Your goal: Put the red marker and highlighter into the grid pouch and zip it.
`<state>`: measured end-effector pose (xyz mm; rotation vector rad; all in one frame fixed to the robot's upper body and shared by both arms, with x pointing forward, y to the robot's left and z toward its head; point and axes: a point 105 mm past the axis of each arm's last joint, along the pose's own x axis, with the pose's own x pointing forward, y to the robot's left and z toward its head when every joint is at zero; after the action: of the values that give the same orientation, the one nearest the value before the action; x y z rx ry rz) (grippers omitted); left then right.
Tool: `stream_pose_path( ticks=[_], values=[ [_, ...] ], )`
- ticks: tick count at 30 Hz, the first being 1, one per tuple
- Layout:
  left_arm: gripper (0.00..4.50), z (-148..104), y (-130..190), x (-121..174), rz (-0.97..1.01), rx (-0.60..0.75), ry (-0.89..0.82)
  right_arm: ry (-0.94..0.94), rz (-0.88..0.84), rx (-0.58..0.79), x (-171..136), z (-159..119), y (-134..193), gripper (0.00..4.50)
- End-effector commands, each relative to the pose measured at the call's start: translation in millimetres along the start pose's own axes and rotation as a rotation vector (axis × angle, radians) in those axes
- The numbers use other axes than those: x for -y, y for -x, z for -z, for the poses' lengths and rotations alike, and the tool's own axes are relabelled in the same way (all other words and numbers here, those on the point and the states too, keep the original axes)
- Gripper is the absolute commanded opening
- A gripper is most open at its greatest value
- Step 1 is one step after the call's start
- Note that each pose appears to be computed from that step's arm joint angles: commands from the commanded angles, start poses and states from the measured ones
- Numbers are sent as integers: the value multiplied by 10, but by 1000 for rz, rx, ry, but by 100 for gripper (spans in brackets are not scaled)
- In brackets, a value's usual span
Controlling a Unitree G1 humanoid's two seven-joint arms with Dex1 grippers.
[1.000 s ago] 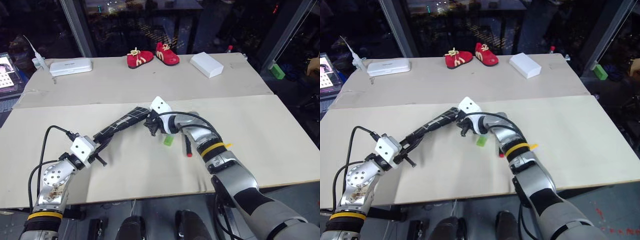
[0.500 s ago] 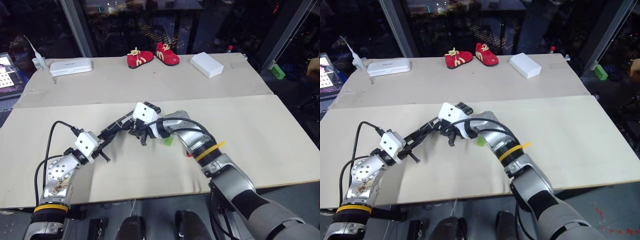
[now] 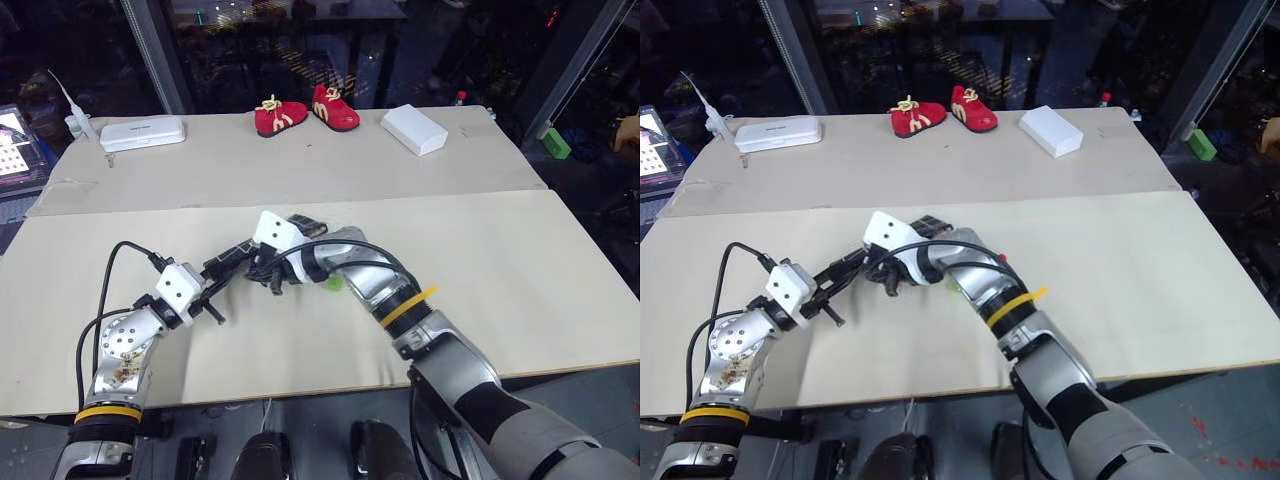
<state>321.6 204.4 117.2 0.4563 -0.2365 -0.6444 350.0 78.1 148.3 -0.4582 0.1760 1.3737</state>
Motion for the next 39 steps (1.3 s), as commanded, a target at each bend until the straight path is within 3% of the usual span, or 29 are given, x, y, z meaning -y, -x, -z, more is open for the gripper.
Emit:
stream_pose_path(
  ticks=[1, 3, 8, 11, 13, 17, 19, 25, 30, 39],
  values=[
    [0, -106, -1, -13, -7, 35, -29, 27, -8, 36, 55, -100, 243, 215],
    [0, -112, 2, -6, -9, 37, -30, -18, -13, 28, 61, -45, 368, 287],
    [0, -130, 17, 19, -16, 44, -27, -58, -69, 46, -127, 93, 1037, 287],
    [0, -132, 28, 31, -23, 45, -23, -77, 1, 30, -146, 158, 1328, 287],
    [0, -131, 35, 35, -28, 45, -22, -100, 80, 15, -95, 199, 1471, 287],
    [0, -126, 50, 50, -34, 45, -16, -240, 482, -56, 324, 448, 1924, 287],
    [0, -123, 52, 59, -36, 45, -11, -294, 590, -85, 392, 570, 2037, 287],
    [0, -118, 37, 103, -36, 51, 0, -448, 721, -195, 233, 1004, 1971, 287],
    [0, -103, 25, 120, -37, 52, 9, -489, 728, -215, 87, 1100, 1827, 287],
    [0, -93, -1, 169, -33, 58, 26, -506, 746, -240, 89, 1161, 1784, 287]
  ],
)
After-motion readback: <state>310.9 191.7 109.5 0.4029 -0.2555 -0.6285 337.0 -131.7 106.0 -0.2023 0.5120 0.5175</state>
